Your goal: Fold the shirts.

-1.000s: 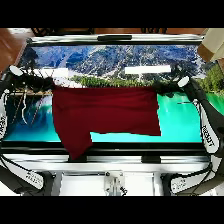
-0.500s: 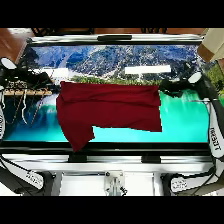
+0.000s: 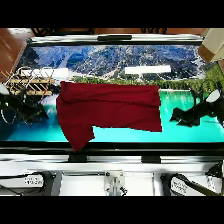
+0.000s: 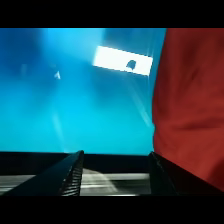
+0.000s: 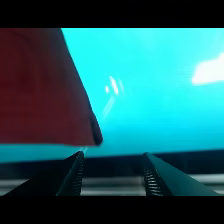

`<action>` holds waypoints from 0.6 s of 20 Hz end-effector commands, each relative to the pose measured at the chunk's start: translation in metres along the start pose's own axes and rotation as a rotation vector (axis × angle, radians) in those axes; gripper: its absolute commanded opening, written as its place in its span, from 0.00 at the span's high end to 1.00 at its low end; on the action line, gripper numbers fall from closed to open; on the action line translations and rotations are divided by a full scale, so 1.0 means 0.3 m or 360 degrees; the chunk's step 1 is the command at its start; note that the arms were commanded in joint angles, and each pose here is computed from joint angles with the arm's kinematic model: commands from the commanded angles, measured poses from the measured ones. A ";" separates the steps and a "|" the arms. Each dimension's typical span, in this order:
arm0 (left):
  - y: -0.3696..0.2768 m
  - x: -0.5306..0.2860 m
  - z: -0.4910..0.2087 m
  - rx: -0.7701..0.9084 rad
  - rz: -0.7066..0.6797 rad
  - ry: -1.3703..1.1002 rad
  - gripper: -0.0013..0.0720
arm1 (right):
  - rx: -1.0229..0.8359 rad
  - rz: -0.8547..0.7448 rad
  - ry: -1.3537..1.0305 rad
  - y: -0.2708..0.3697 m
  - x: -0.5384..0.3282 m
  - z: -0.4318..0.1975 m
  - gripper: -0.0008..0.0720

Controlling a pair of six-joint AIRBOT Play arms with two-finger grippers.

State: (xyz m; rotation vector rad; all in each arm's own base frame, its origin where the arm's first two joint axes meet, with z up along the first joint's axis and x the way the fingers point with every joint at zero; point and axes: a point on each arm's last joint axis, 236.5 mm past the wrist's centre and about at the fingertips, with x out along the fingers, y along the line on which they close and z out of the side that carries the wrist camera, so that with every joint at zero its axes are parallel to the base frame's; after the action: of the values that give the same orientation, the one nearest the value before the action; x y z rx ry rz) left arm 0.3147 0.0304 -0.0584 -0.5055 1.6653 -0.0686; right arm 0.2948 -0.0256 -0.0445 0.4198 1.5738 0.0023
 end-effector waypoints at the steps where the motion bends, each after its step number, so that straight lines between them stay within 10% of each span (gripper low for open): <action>1: -0.047 0.161 -0.159 -0.0014 -0.0191 0.0016 0.31 | 0.0021 0.0062 0.0058 0.010 0.038 -0.110 0.30; 9: -0.177 0.283 -0.153 0.0011 -0.0344 -0.0072 0.32 | 0.0053 0.0151 0.0005 0.053 0.037 -0.082 0.30; 12: -0.200 0.292 -0.139 -0.0005 -0.0333 -0.0100 0.80 | 0.0095 0.0180 -0.0040 0.068 0.055 -0.064 0.30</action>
State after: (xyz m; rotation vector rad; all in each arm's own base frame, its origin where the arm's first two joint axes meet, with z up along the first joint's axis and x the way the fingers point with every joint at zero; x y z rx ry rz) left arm 0.2782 -0.0589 -0.1100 -0.6743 1.5782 -0.2191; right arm 0.2762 -0.0023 -0.0516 0.5192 1.5543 0.0434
